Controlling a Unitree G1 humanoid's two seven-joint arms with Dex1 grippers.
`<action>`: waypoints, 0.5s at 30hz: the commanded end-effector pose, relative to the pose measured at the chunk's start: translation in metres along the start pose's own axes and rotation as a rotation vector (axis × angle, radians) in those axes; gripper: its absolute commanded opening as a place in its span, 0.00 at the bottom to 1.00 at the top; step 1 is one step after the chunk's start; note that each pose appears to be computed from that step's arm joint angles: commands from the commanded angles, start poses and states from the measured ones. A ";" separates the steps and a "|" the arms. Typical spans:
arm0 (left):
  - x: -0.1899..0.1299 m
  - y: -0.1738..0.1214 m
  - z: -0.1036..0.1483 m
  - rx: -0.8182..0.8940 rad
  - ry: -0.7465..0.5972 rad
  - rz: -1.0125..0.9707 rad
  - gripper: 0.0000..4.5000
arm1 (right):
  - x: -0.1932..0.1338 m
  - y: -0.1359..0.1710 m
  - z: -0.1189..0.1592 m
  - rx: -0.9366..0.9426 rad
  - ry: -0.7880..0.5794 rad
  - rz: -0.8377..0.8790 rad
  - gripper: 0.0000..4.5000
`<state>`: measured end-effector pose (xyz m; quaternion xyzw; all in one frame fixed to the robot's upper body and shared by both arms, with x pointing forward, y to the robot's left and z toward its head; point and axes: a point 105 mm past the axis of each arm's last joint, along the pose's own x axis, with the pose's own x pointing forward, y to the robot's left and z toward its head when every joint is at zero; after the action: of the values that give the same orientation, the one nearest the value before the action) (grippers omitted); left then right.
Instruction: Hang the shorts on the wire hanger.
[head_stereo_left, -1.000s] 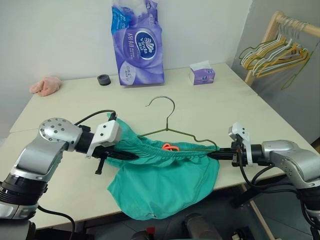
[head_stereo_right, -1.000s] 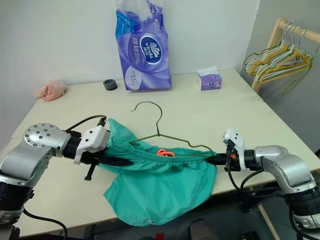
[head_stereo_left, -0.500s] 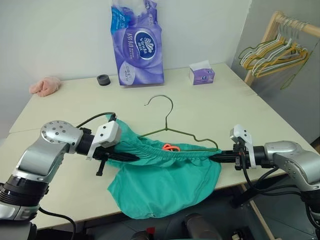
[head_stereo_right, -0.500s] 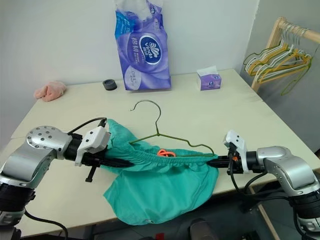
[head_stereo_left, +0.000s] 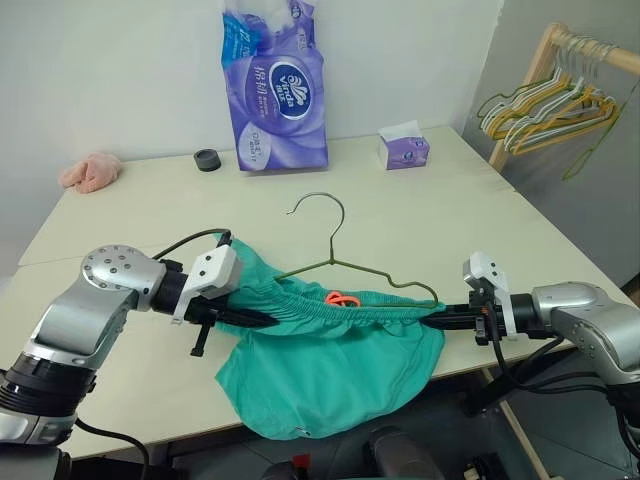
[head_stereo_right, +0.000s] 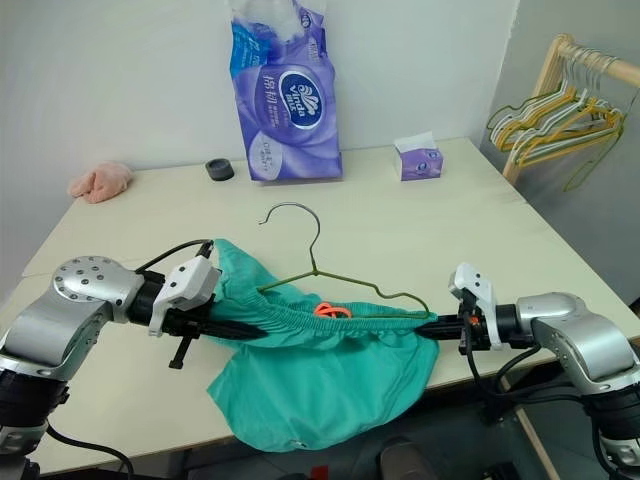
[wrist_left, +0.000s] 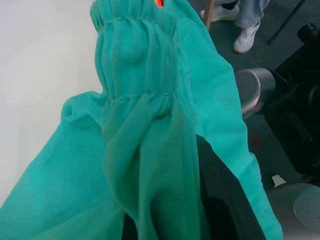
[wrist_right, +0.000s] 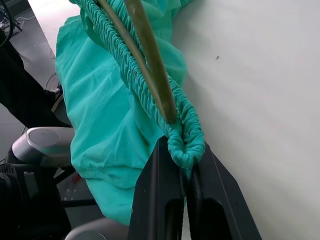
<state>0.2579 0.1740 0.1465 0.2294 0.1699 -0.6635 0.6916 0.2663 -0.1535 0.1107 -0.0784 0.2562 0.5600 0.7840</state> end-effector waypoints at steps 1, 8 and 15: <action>-0.015 0.004 -0.001 0.004 0.036 0.053 0.00 | -0.010 -0.006 0.000 -0.030 0.022 -0.044 0.01; -0.015 0.004 -0.002 -0.007 0.033 0.057 0.00 | -0.011 -0.002 -0.003 -0.056 0.028 -0.014 0.01; -0.016 0.002 -0.005 -0.011 0.042 0.054 0.00 | -0.013 -0.002 -0.008 -0.051 0.035 -0.007 0.01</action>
<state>0.2545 0.1758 0.1413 0.2224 0.1767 -0.6657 0.6901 0.2573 -0.1537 0.1052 -0.0885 0.2514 0.5852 0.7659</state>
